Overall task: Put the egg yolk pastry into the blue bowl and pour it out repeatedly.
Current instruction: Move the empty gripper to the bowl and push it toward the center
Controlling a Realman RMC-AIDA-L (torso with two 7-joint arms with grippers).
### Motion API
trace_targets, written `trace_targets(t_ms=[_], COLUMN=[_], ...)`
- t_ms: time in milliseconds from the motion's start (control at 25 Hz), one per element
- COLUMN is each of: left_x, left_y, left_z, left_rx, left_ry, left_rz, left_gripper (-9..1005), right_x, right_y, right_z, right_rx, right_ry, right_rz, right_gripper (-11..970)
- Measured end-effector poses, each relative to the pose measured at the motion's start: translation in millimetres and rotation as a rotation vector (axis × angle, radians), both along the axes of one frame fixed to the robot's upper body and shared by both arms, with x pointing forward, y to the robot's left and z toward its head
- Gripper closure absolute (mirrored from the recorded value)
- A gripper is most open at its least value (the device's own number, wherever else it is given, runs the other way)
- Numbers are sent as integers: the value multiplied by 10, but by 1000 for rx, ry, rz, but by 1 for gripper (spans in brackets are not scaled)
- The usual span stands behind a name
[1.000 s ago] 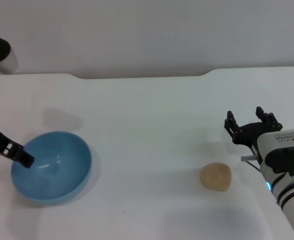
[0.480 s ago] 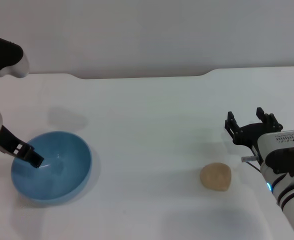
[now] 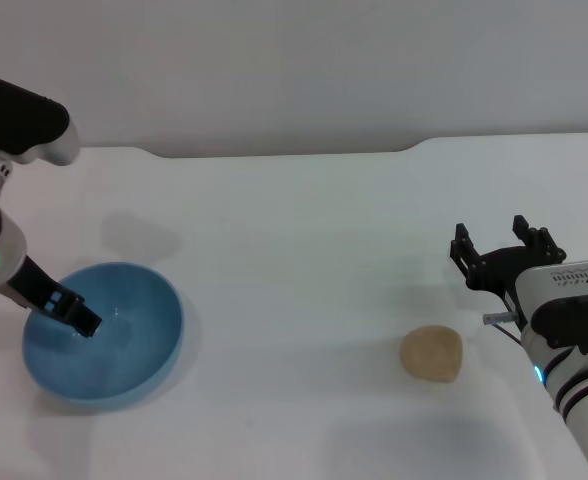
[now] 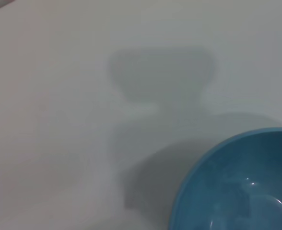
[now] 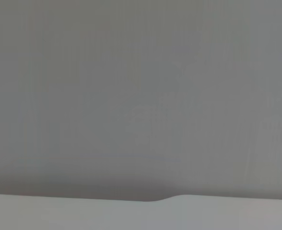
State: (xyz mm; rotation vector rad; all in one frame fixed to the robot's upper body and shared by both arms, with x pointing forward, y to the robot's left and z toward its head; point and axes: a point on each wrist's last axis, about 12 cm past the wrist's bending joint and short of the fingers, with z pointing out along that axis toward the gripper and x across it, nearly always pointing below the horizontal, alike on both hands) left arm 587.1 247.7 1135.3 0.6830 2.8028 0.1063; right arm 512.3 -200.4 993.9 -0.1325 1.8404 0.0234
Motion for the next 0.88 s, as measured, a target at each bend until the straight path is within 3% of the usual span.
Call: trace_targets(t_ms=[880], left_x=[104], left_y=[-37], left_z=[-245], left_rx=[12], left_ry=[21], left_rz=[-5], left_gripper=[153], right_x=[-3], right_y=[-10], right_z=[-5], right_rx=[5], right_ry=[2], right_rz=[-5], right_gripper=[264])
